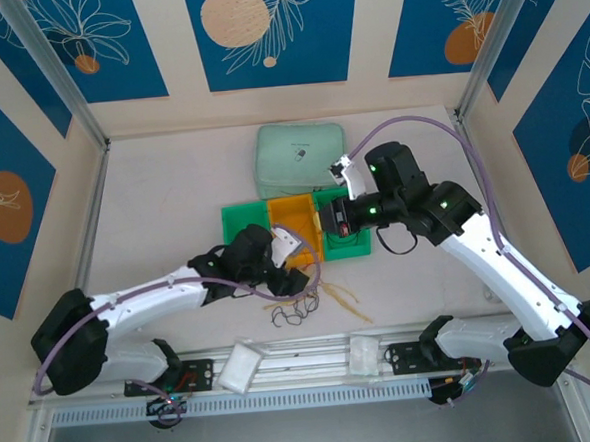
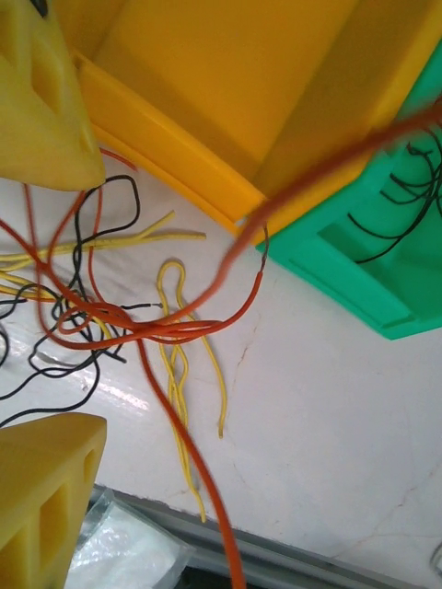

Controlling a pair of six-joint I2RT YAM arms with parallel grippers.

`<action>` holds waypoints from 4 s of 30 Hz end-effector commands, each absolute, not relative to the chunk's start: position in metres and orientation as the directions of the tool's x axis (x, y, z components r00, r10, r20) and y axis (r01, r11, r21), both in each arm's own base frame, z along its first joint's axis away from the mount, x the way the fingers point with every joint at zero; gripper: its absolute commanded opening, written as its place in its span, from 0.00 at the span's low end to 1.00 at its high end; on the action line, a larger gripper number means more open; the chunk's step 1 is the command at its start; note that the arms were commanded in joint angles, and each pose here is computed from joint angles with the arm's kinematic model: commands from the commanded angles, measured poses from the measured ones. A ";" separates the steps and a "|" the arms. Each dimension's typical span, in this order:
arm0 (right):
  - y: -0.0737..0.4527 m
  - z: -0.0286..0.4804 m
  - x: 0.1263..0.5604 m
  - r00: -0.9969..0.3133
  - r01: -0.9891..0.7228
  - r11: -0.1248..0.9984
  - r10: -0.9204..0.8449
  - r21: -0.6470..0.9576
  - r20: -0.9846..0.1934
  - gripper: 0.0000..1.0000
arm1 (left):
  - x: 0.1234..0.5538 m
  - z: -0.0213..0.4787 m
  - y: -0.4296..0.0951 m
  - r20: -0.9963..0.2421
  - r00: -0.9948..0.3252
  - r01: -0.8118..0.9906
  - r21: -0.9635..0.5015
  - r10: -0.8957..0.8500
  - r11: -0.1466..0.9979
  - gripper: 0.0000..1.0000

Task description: Untangle the cables

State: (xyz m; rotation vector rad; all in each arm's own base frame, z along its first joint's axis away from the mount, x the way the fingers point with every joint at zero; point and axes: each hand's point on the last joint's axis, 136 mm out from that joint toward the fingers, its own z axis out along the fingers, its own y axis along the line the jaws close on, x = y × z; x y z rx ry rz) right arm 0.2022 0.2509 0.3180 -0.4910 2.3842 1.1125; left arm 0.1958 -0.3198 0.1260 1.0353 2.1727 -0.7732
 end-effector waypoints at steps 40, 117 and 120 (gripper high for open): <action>0.056 0.475 0.216 -0.333 -0.227 0.884 0.323 0.408 -0.886 0.00 | 0.196 0.029 -0.325 -0.640 -0.583 0.771 -0.241 0.501 0.589 0.29; 0.102 0.563 0.153 -0.230 -0.560 0.701 0.381 0.442 -0.895 0.02 | 0.190 0.074 -0.486 -0.747 -0.456 0.890 -0.374 0.484 0.262 0.31; 0.085 0.572 0.153 -0.131 -0.483 0.785 0.372 0.387 -0.919 0.02 | 0.188 0.066 -0.478 -0.732 -0.466 0.885 -0.373 0.497 0.279 0.30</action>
